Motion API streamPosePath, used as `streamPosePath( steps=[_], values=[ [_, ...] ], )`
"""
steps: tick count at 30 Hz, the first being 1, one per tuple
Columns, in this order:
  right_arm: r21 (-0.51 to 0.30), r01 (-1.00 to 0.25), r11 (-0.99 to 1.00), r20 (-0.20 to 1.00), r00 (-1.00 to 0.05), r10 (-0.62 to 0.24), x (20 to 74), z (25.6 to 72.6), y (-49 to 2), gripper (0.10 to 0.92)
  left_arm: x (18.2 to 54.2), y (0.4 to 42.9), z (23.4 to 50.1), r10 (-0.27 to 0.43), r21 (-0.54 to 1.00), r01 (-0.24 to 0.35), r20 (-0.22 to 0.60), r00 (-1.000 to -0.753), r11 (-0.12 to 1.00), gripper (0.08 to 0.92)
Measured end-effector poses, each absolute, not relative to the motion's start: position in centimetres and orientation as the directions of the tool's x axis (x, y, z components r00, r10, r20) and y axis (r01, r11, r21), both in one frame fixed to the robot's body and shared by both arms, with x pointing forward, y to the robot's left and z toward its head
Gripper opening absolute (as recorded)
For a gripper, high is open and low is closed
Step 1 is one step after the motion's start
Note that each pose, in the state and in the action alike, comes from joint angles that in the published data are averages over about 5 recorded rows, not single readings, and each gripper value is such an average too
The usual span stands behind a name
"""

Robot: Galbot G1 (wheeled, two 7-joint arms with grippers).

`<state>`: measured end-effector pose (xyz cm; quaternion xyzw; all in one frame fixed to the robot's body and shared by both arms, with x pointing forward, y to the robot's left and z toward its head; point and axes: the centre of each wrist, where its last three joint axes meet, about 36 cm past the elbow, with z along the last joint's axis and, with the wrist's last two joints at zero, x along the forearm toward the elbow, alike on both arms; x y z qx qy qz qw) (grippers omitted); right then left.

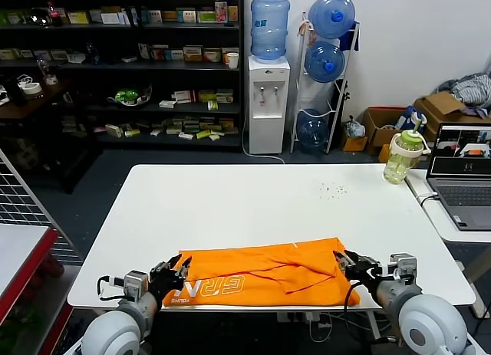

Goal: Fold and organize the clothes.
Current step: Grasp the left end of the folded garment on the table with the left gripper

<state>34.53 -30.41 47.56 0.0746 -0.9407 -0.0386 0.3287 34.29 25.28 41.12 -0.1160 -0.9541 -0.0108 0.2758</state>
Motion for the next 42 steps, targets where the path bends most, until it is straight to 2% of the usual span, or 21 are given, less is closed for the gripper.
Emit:
streamPosePath(
  steps=[11, 14, 22, 24, 27, 42],
  values=[
    [0.131, -0.095, 0.987, 0.614, -0.773, -0.156, 33.1, 47.6, -30.4, 0.794, 34.4, 25.0, 38.9, 0.206, -0.083, 0.193, 0.554, -0.807, 0.978, 0.781],
    [0.134, -0.091, 0.987, 0.615, -0.773, -0.155, 32.8, 47.6, -30.4, 0.819, 34.9, 24.9, 38.0, 0.196, -0.091, 0.176, 0.561, -0.804, 0.980, 0.816],
    [0.139, -0.081, 0.987, 0.617, -0.772, -0.151, 32.5, 47.5, -30.5, 0.823, 35.8, 25.4, 35.9, 0.162, -0.076, 0.145, 0.582, -0.797, 0.987, 0.822],
    [0.140, -0.081, 0.987, 0.618, -0.772, -0.151, 32.5, 47.5, -30.5, 0.823, 35.9, 25.6, 35.4, 0.153, -0.067, 0.140, 0.587, -0.795, 0.988, 0.807],
    [0.142, -0.080, 0.987, 0.618, -0.771, -0.152, 32.5, 47.5, -30.4, 0.823, 35.9, 25.8, 35.0, 0.144, -0.057, 0.137, 0.590, -0.795, 0.989, 0.741],
    [0.148, -0.075, 0.986, 0.616, -0.773, -0.151, 32.5, 47.4, -30.2, 0.823, 35.5, 25.5, 34.6, 0.153, -0.065, 0.143, 0.586, -0.796, 0.988, 0.308]
  ],
)
